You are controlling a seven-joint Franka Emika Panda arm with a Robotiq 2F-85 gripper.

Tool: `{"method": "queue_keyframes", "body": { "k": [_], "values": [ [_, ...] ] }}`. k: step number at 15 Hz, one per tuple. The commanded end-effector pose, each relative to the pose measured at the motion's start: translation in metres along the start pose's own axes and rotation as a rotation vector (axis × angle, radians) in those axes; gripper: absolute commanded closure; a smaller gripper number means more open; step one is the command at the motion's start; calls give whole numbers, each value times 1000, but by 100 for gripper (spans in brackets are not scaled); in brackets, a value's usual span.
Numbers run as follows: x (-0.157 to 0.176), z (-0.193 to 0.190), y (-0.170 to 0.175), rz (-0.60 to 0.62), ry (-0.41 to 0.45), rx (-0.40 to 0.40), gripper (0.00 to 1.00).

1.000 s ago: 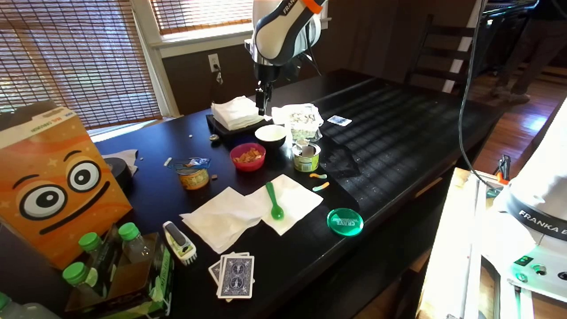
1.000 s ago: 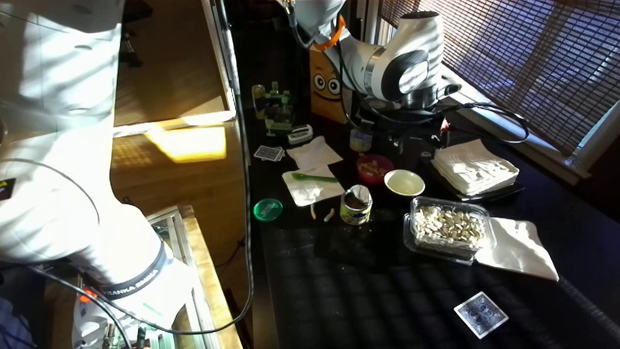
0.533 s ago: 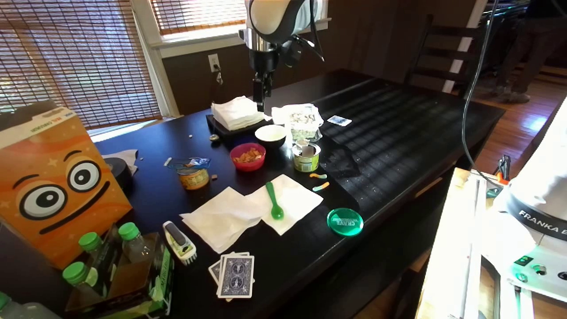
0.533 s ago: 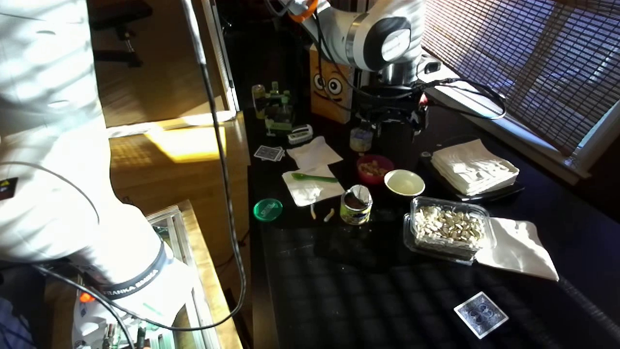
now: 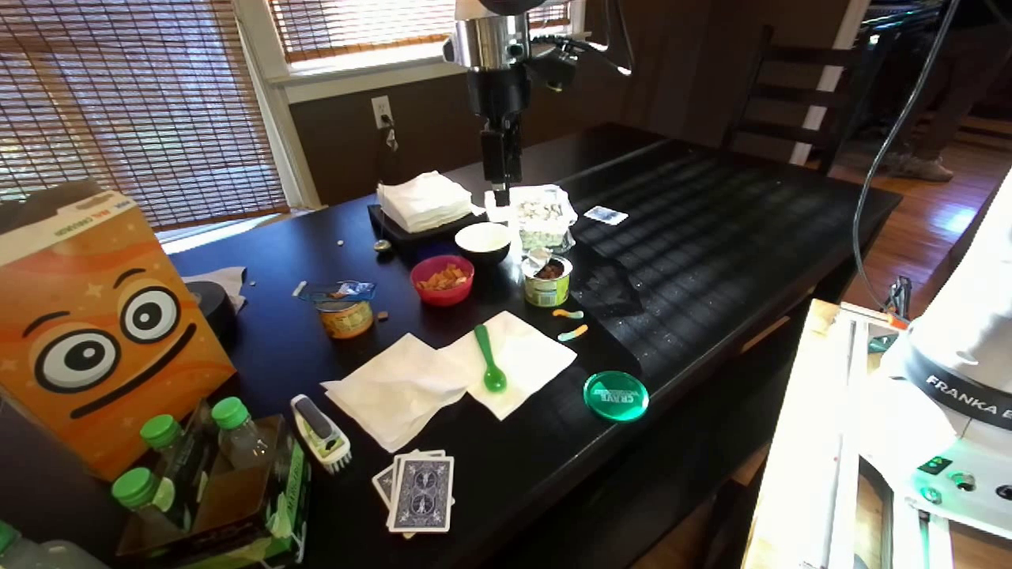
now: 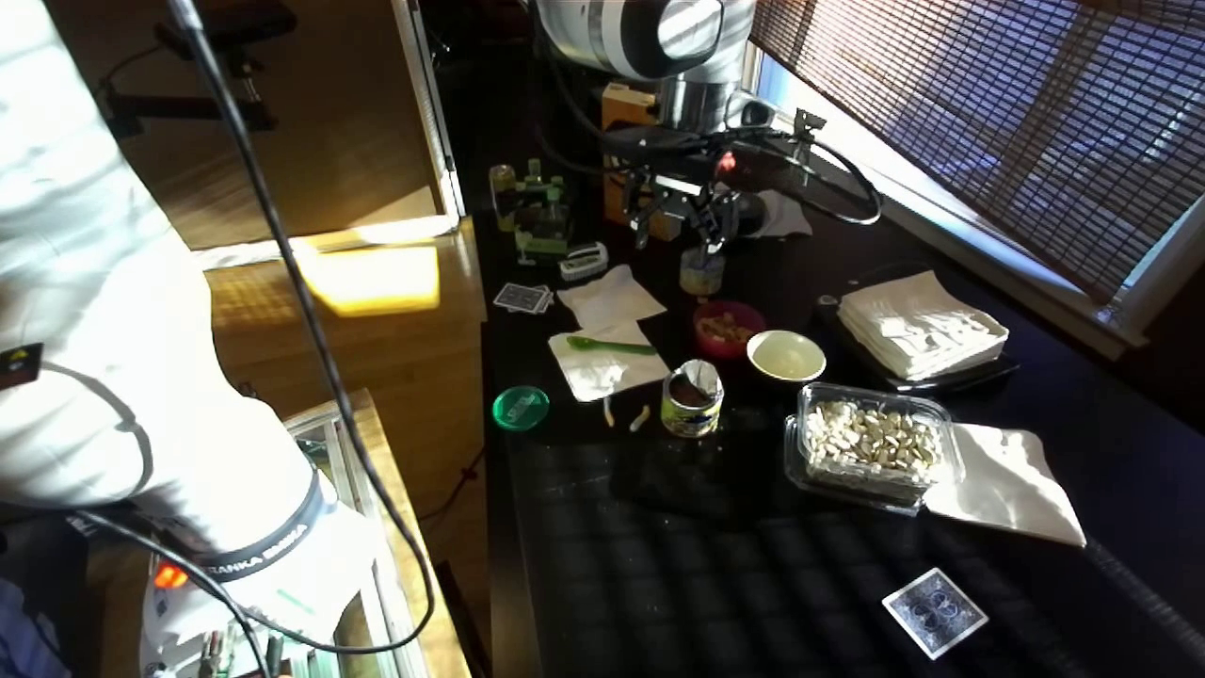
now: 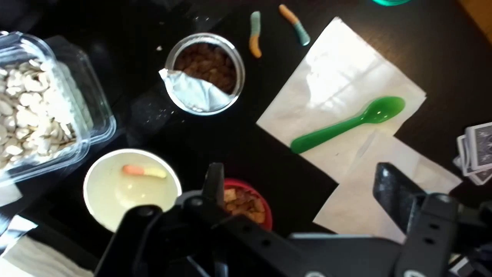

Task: Put the orange and blue objects in the black and white bowl.

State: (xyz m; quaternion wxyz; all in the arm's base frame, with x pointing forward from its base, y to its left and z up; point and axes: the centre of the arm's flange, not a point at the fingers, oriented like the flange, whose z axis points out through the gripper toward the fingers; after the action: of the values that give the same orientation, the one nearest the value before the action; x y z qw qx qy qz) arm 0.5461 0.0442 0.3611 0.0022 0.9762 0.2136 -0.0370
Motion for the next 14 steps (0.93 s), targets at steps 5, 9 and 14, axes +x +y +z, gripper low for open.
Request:
{"method": "queue_keyframes", "body": {
  "k": [5, 9, 14],
  "values": [
    [-58, 45, -53, -172, -18, -13, 0],
    [-69, 78, -66, -273, 51, -97, 0],
    [-88, 110, -67, -384, 115, -84, 0]
  ]
}}
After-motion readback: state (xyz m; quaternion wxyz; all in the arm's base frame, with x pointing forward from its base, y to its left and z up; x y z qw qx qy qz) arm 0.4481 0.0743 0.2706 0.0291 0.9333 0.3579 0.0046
